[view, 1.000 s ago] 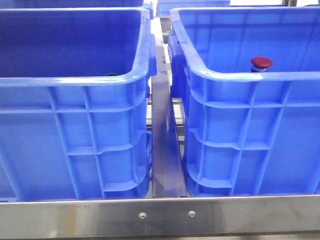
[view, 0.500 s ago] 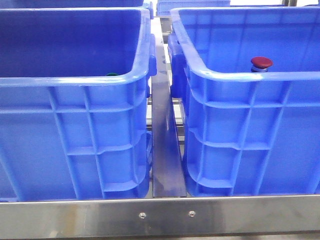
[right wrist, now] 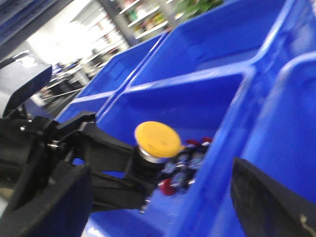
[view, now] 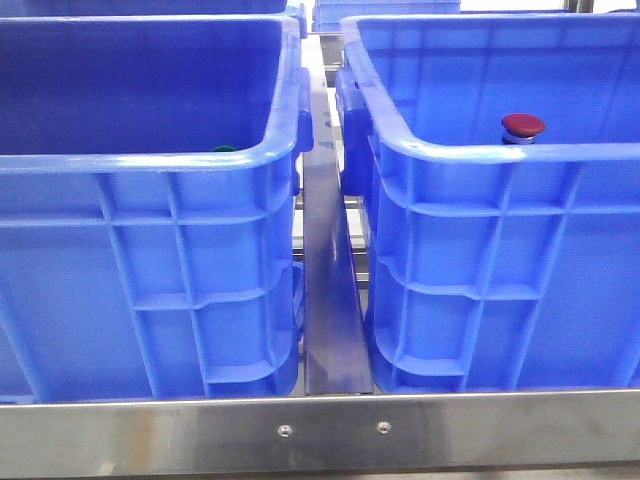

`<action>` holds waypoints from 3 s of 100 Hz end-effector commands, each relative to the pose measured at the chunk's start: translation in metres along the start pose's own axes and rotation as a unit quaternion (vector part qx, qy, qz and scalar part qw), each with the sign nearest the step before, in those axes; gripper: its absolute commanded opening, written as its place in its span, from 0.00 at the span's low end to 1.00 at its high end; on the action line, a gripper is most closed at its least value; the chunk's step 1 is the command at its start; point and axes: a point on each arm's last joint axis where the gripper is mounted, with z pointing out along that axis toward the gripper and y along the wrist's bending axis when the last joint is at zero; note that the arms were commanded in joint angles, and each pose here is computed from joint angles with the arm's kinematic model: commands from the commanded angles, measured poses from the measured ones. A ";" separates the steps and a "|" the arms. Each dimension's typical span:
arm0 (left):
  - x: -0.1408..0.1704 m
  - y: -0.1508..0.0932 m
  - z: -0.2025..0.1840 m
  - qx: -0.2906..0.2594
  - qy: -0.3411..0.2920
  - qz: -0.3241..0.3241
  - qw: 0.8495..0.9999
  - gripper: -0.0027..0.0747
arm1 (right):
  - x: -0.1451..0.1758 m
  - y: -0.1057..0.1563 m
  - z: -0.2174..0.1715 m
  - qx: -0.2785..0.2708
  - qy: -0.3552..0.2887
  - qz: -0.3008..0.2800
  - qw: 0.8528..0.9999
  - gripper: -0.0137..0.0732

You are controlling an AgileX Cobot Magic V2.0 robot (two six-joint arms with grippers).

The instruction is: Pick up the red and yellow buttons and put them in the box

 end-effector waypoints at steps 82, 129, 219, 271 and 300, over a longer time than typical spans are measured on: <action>-0.018 -0.003 -0.017 0.002 -0.064 0.003 0.998 0.01 | -0.032 -0.002 0.094 -0.167 0.056 0.139 0.974 0.64; -0.017 -0.003 -0.017 0.001 -0.056 0.006 0.998 0.42 | -0.030 -0.001 0.094 -0.168 0.066 0.131 0.975 0.30; 0.002 0.034 -0.053 -0.060 -0.073 -0.040 0.995 0.85 | -0.031 -0.008 0.095 -0.137 0.056 0.113 0.982 0.30; 0.099 0.084 -0.151 -0.274 -0.124 -0.169 0.939 0.83 | -0.031 -0.010 0.096 -0.126 0.053 0.112 0.984 0.30; 0.116 0.081 -0.184 -0.349 -0.171 -0.212 0.896 0.82 | -0.031 -0.010 0.096 -0.121 0.052 0.112 0.985 0.30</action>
